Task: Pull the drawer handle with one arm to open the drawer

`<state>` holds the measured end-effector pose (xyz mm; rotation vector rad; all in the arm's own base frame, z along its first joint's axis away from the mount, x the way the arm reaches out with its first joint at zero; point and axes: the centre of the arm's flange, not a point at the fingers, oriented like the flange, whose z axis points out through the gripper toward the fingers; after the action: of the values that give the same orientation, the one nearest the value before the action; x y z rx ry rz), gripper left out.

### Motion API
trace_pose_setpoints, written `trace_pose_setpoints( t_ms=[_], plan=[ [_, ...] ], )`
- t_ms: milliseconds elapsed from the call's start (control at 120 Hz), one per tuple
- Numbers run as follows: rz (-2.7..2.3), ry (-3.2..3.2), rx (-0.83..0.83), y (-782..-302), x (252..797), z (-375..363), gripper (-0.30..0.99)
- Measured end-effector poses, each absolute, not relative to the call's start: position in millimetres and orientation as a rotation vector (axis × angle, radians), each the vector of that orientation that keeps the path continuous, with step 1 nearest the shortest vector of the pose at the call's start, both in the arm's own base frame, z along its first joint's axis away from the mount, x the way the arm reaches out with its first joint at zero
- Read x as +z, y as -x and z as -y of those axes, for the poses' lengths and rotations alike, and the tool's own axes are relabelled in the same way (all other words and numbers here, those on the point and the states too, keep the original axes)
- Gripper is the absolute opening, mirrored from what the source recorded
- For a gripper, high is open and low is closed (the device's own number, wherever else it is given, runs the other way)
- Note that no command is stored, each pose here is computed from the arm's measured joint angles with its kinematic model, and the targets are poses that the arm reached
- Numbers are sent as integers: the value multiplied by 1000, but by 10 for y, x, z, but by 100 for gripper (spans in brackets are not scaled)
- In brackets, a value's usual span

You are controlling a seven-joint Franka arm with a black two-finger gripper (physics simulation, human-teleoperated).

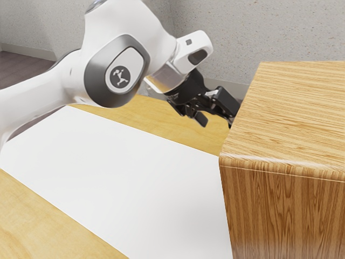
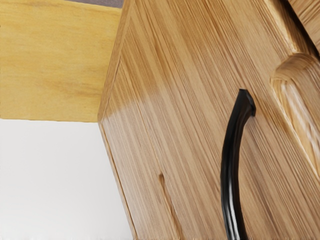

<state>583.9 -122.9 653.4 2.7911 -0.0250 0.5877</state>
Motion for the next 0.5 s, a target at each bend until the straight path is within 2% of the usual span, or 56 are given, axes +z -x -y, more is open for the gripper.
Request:
trace_pose_setpoints(
  t_ms=[500],
  plan=[
    [27,-2798,576,-5814,6547,1208,69]
  ],
)
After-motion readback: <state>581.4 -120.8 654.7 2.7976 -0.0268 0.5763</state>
